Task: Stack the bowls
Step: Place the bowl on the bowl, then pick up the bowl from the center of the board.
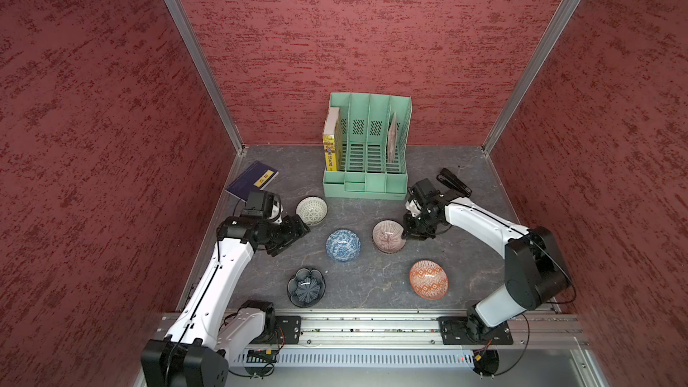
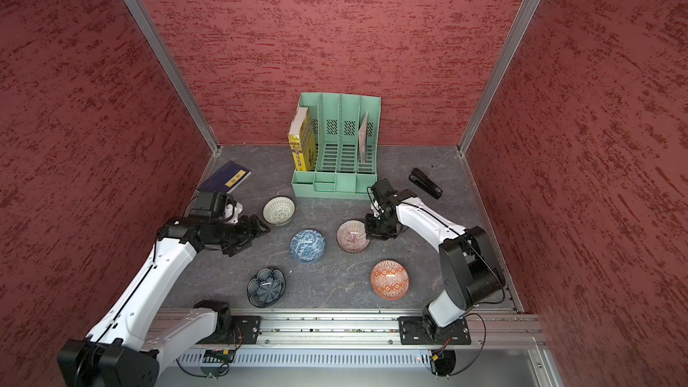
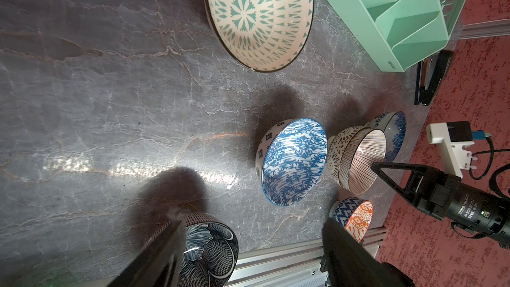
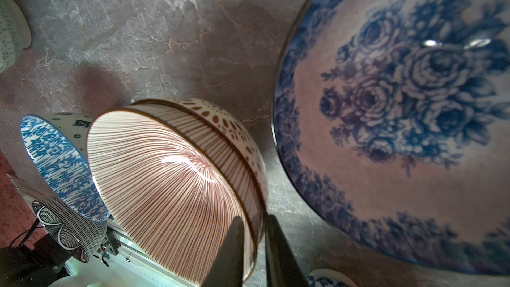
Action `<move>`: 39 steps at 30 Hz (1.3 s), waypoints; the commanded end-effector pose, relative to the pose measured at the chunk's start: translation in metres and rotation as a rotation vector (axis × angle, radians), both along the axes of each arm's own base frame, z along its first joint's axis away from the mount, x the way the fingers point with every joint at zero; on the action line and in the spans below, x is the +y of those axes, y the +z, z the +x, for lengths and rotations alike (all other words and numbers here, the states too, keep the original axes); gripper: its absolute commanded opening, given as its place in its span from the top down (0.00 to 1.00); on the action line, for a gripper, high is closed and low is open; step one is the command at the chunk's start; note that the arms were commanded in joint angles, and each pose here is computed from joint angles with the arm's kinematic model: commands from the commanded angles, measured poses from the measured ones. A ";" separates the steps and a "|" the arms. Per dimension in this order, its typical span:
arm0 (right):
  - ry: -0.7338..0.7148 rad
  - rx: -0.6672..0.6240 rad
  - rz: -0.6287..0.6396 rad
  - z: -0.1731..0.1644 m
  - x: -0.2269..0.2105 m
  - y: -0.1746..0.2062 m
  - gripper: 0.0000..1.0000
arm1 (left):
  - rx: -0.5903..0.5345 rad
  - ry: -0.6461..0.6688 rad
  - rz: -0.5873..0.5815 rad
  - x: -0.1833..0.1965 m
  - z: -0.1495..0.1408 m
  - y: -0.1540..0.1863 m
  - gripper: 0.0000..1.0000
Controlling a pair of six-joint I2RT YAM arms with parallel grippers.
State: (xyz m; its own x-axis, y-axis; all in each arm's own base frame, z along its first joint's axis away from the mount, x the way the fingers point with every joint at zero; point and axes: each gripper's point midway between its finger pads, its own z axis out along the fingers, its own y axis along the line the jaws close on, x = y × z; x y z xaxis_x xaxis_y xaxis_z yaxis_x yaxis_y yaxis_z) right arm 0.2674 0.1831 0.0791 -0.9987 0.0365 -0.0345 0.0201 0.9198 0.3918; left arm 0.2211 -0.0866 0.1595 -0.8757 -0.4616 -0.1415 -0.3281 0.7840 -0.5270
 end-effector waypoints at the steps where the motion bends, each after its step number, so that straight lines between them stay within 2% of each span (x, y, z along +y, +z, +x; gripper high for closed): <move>1: 0.001 0.014 0.001 -0.003 -0.002 -0.001 0.79 | -0.019 -0.011 -0.006 -0.001 0.003 0.001 0.19; 6: 0.000 -0.008 0.005 -0.001 -0.002 0.008 0.73 | -0.020 -0.004 -0.001 0.000 0.007 0.000 0.19; 11: -0.010 -0.056 0.004 0.003 -0.004 0.026 0.55 | -0.029 0.011 0.011 0.003 0.021 0.003 0.19; 15: -0.025 -0.127 0.008 0.010 -0.006 0.053 0.47 | -0.022 0.039 0.022 0.008 0.043 -0.001 0.20; 19: -0.042 -0.211 0.010 0.013 -0.011 0.086 0.46 | -0.003 0.070 0.066 0.017 0.069 -0.011 0.26; 27: -0.046 -0.253 0.041 0.003 -0.014 0.120 0.48 | 0.091 0.096 0.147 0.034 0.108 -0.052 0.40; 33: -0.047 -0.269 0.051 -0.002 -0.016 0.134 0.49 | 0.127 0.095 0.146 0.033 0.128 -0.075 0.49; 39: -0.041 -0.254 0.045 -0.007 -0.018 0.132 0.52 | 0.138 0.090 0.164 0.035 0.134 -0.083 0.60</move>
